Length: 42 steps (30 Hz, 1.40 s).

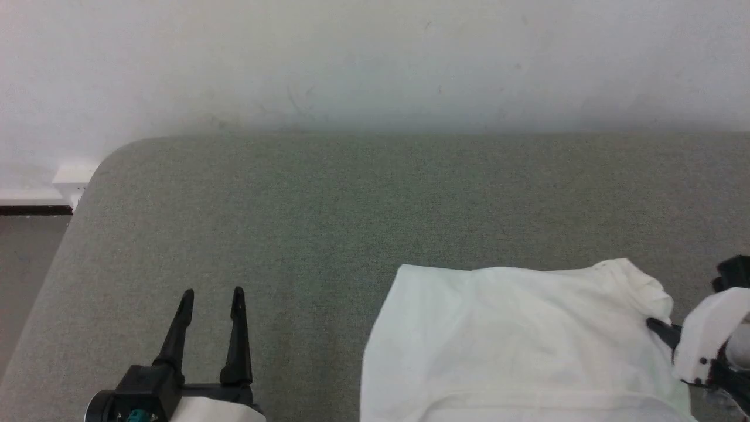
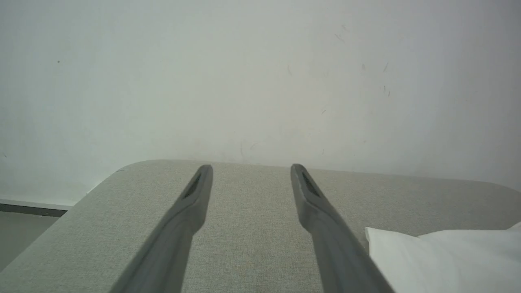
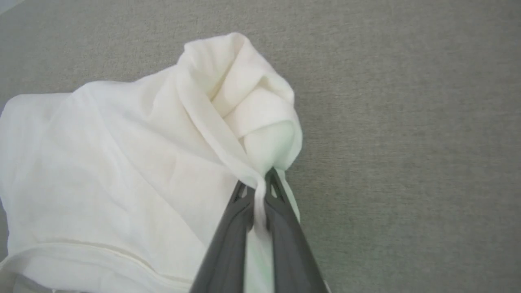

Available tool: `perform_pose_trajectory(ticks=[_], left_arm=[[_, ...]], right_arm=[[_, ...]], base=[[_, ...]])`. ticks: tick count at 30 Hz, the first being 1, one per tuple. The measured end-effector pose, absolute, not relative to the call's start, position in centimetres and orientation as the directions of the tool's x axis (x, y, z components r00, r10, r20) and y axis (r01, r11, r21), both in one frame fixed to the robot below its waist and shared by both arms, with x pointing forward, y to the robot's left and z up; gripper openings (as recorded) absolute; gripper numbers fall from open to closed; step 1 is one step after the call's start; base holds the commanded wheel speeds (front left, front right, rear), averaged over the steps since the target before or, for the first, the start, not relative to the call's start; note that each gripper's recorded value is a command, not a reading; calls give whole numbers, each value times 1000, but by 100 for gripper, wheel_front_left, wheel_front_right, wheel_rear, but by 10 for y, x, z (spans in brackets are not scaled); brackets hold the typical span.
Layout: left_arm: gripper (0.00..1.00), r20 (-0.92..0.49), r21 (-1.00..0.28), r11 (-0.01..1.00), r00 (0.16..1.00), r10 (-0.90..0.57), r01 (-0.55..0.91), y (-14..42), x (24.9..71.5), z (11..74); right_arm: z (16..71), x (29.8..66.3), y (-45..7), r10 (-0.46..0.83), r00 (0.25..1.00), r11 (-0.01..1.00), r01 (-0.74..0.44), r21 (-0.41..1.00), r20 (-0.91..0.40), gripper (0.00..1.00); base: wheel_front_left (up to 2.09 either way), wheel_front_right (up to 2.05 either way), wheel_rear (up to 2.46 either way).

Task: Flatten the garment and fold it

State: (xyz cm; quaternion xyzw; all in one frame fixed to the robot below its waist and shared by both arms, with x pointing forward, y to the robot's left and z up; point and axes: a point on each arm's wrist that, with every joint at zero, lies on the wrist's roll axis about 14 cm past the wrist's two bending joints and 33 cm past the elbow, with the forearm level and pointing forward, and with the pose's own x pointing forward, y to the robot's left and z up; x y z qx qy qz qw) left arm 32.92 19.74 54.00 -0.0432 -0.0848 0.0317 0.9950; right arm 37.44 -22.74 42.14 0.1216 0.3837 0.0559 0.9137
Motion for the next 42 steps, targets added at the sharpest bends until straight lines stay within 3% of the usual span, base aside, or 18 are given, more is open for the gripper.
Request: perform_pose_trajectory(ticks=[5, 9, 13, 19, 23, 26, 30, 35, 36, 37, 38, 42], left_arm=[[100, 174, -92, 995, 983, 52, -36, 193, 331, 542], [100, 172, -92, 995, 984, 43, -27, 191, 330, 541], [100, 170, -93, 996, 985, 30, -14, 187, 327, 540], [100, 177, -96, 995, 984, 13, 4, 183, 323, 541], [100, 177, -97, 995, 984, 16, 1, 184, 322, 541], [100, 172, -103, 995, 985, 19, -1, 184, 321, 540], [100, 168, -103, 995, 986, 13, 4, 182, 323, 538], [100, 157, -111, 994, 988, 4, 14, 179, 330, 535], [100, 154, -113, 993, 988, 4, 14, 179, 332, 534], [100, 152, -117, 993, 988, 3, 15, 178, 333, 533], [100, 149, -118, 993, 989, 1, 16, 178, 334, 532], [100, 139, -125, 992, 990, 14, 3, 180, 337, 529]], right_arm=[[434, 362, -270, 92, 725, 969, 93, 228, -683, 0], [436, 357, -257, 138, 711, 950, 100, 294, -689, 0], [451, 349, -175, 403, 655, 854, -17, 520, -639, 0], [475, 334, -104, 611, 580, 737, -168, 654, -539, 0], [472, 334, -79, 653, 570, 697, -193, 691, -499, 0], [470, 343, -61, 662, 613, 657, -199, 727, -431, 0], [466, 352, -29, 693, 618, 602, -215, 769, -370, 0], [459, 375, -12, 667, 655, 621, -224, 751, -356, 0], [452, 378, -11, 656, 654, 645, -227, 730, -377, 20], [445, 379, -9, 653, 642, 663, -228, 713, -402, 54], [437, 378, -6, 650, 629, 681, -234, 694, -426, 100], [421, 371, 7, 661, 577, 711, -276, 647, -480, 100]], base=[[0, 0, 0], [0, 0, 0], [0, 0, 0], [0, 0, 0], [0, 0, 0], [0, 0, 0], [0, 0, 0], [0, 0, 0], [0, 0, 0], [0, 0, 0], [0, 0, 0], [0, 0, 0]])
